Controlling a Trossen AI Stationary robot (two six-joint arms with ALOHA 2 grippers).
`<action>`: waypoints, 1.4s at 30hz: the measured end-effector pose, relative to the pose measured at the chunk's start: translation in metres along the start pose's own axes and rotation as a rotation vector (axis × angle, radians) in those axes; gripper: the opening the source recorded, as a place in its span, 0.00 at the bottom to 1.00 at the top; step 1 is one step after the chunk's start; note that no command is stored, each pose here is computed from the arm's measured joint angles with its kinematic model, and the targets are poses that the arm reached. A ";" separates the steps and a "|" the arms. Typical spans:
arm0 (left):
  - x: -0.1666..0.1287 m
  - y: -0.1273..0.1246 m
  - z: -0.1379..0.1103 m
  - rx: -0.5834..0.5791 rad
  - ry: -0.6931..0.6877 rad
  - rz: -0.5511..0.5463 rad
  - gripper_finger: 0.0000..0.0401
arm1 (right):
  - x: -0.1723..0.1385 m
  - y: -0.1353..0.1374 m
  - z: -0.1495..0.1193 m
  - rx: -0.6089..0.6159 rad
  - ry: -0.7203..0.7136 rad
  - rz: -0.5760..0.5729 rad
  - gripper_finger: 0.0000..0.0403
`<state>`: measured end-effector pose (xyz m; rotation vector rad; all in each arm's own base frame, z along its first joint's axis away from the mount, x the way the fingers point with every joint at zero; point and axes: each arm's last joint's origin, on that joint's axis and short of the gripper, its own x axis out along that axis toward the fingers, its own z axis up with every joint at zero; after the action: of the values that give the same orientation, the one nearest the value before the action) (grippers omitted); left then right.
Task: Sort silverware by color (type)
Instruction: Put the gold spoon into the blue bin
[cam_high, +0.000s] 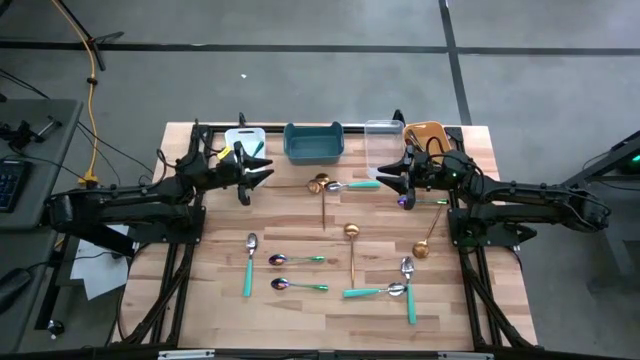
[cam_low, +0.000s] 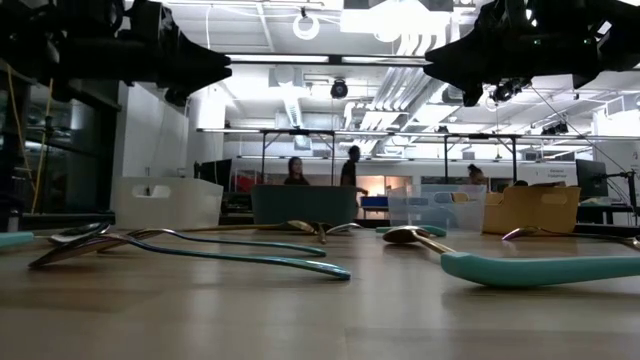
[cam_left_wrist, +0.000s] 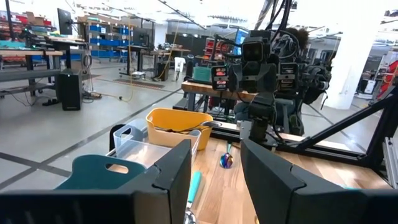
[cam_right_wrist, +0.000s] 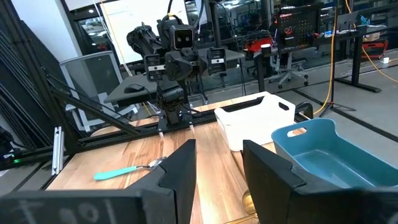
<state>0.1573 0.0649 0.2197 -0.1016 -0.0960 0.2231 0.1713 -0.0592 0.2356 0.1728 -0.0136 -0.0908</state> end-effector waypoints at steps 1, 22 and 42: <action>0.000 0.000 0.000 0.000 -0.001 0.000 0.33 | 0.000 0.000 0.000 0.000 0.000 0.000 0.31; 0.000 0.000 0.000 0.001 0.000 0.000 0.33 | 0.000 0.000 0.000 0.005 0.000 0.000 0.31; 0.000 0.000 0.000 0.001 0.001 0.000 0.33 | 0.039 0.031 -0.043 0.379 0.365 -0.164 0.31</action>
<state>0.1573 0.0649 0.2197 -0.1011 -0.0951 0.2229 0.2140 -0.0252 0.1987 0.5673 0.3493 -0.2192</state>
